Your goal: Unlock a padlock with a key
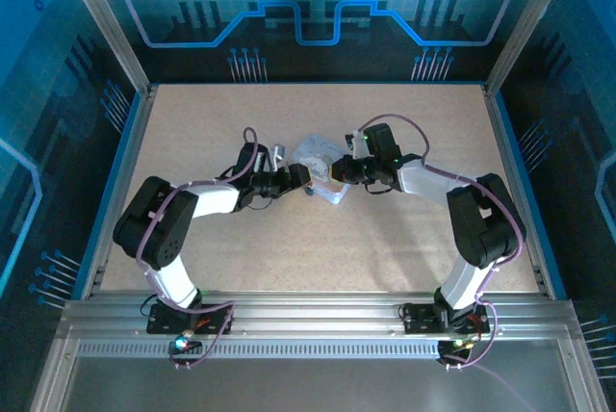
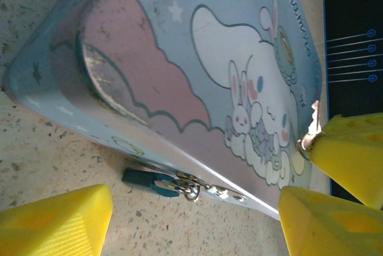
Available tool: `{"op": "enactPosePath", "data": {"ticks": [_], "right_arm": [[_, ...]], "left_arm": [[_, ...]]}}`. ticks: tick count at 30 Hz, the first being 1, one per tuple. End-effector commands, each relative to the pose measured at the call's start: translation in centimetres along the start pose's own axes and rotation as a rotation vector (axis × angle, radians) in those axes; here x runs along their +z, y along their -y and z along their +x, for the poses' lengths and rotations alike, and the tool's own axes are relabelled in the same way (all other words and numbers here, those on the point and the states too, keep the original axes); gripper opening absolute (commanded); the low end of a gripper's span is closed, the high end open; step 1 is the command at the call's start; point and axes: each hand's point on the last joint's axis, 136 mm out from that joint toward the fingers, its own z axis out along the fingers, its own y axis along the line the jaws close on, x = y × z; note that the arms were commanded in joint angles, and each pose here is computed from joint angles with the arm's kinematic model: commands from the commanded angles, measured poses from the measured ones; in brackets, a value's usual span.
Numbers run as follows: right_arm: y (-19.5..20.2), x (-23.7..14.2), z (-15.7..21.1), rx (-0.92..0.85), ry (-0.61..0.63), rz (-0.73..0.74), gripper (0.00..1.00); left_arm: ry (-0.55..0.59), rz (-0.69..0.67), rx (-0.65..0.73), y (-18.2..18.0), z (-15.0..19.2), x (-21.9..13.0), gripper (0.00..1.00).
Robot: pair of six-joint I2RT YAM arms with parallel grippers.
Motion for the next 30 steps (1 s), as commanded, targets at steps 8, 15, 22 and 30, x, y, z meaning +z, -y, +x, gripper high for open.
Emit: {"op": "enactPosePath", "data": {"ticks": [8, 15, 22, 30], "right_arm": [[2.0, 0.8, 2.5, 0.036, -0.049, 0.034, 0.01], [2.0, 0.7, 2.6, 0.037, -0.050, 0.029, 0.01], [1.9, 0.7, 2.6, 0.035, -0.051, 0.028, 0.01], [1.9, 0.6, 2.5, 0.035, -0.050, 0.027, 0.01]], "left_arm": [[-0.033, 0.053, 0.011, 0.5, 1.0, 1.7, 0.73], [-0.048, 0.049, 0.031, 0.5, 1.4, 2.6, 0.73], [-0.066, 0.046, 0.041, 0.6, 1.9, 3.5, 0.73], [-0.095, 0.040, 0.042, 0.9, 3.1, 4.0, 0.72]]}}
